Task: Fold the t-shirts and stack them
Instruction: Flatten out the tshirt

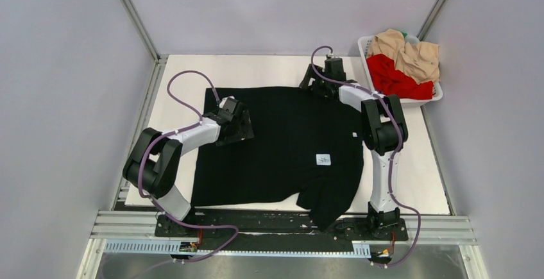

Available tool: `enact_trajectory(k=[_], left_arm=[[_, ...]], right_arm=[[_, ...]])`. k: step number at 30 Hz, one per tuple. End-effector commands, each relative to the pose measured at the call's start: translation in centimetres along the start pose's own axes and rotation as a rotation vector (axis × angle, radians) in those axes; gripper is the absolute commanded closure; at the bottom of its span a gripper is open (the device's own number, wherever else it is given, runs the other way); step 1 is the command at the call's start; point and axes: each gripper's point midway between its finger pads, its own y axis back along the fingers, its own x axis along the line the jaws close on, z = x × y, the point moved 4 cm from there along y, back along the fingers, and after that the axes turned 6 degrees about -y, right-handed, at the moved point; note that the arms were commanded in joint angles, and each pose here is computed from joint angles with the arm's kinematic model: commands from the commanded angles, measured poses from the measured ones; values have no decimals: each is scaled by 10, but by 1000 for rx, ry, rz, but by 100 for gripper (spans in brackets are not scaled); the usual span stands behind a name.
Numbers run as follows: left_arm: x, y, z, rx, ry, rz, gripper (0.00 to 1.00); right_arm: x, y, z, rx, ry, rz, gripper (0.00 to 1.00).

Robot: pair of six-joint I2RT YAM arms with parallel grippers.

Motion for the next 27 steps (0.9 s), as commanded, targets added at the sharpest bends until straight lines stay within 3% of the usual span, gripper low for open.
enact_trajectory(k=[1,12,27], left_arm=[[-1,-6,-16,56,14,-26,0],[-3,-7,-18,64,13,-40,0],[-6,-7,-19,71,17,-63,0]], right_arm=[[9,-11,7,-11,-29,15,0],[15,-43,13,-31,-38,45,0],[76,-75,52,-241,-64,188,0]])
